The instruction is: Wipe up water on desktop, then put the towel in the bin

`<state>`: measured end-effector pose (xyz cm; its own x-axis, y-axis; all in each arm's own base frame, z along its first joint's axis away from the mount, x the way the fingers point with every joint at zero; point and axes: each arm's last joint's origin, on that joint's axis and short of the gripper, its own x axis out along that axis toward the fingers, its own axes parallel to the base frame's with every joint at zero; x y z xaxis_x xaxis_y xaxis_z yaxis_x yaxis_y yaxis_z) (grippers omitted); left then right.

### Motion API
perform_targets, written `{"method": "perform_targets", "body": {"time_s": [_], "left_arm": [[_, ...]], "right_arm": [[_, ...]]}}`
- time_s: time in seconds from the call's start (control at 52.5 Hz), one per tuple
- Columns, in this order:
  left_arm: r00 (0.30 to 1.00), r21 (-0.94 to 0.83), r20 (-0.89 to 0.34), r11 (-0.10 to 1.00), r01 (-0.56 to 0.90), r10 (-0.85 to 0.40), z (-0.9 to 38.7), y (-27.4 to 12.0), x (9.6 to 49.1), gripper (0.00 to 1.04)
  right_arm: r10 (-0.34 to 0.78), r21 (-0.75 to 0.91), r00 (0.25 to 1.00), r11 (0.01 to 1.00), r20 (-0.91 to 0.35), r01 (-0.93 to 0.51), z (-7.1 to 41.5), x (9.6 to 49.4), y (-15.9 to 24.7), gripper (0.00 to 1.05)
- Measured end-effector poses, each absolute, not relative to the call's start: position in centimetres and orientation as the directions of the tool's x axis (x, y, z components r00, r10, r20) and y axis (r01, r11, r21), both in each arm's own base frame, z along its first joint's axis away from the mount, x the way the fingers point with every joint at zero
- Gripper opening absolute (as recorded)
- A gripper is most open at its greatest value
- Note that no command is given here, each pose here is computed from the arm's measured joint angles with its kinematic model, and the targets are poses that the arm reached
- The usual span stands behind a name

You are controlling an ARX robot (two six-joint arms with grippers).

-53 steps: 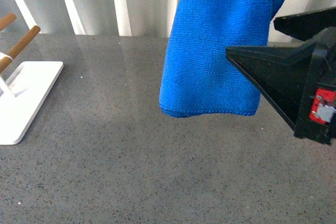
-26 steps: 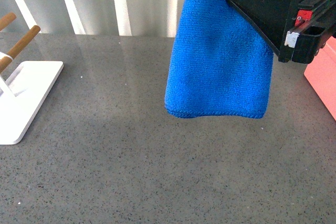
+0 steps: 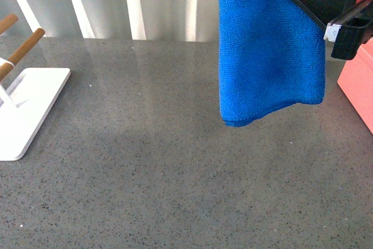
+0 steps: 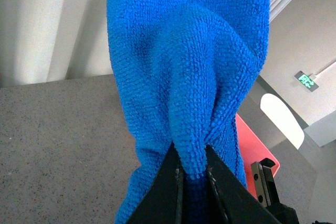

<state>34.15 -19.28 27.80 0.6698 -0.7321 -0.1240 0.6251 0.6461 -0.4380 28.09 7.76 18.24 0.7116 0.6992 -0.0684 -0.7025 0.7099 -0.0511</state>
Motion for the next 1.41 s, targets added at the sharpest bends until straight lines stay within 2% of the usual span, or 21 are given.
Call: {"method": "perform_targets", "body": {"time_s": [0.228,0.609,0.723,0.819,1.047,1.218,1.314,1.371,1.409], "left_arm": [[0.669,-0.445,-0.132,0.647,0.619,-0.732,27.7,-19.1,34.2,0.04],[0.711,-0.471,-0.118,0.669,0.574,-0.693,28.2,-15.7,35.3,0.60],[0.756,-0.473,-0.132,0.711,0.520,-0.641,28.0,-12.4,35.1,0.81],[0.776,-0.466,-0.161,0.740,0.484,-0.609,26.7,-8.8,33.0,1.00],[0.790,-0.412,-0.189,0.778,0.475,-0.583,24.8,-3.0,26.1,0.98],[0.860,-0.423,-0.212,0.837,0.347,-0.464,22.7,3.0,21.2,0.98],[0.878,-0.438,-0.210,0.844,0.309,-0.430,22.1,4.7,19.8,0.98],[0.929,-0.349,-0.184,0.905,0.242,-0.320,21.9,5.0,19.5,0.93],[0.974,-0.229,-0.123,0.961,0.157,-0.188,21.6,4.9,19.1,0.86]], "right_arm": [[0.680,-0.043,0.731,0.730,-0.054,-0.683,18.7,28.3,7.0,0.04],[0.642,-0.022,0.766,0.766,-0.025,-0.643,20.2,28.6,5.3,0.04],[0.616,-0.001,0.787,0.787,-0.040,-0.617,20.3,28.6,4.6,0.04],[0.596,0.009,0.802,0.803,-0.038,-0.596,20.8,28.4,3.7,0.04],[0.564,0.018,0.824,0.826,-0.064,-0.564,20.8,28.4,2.6,0.04],[0.540,0.022,0.839,0.842,-0.070,-0.539,20.7,28.5,1.9,0.04],[0.543,0.026,0.836,0.839,-0.077,-0.543,20.6,28.5,2.2,0.04],[0.547,0.027,0.833,0.837,-0.079,-0.547,20.5,28.5,2.3,0.04],[0.549,0.029,0.832,0.836,-0.082,-0.549,20.5,28.5,2.4,0.04]]}}
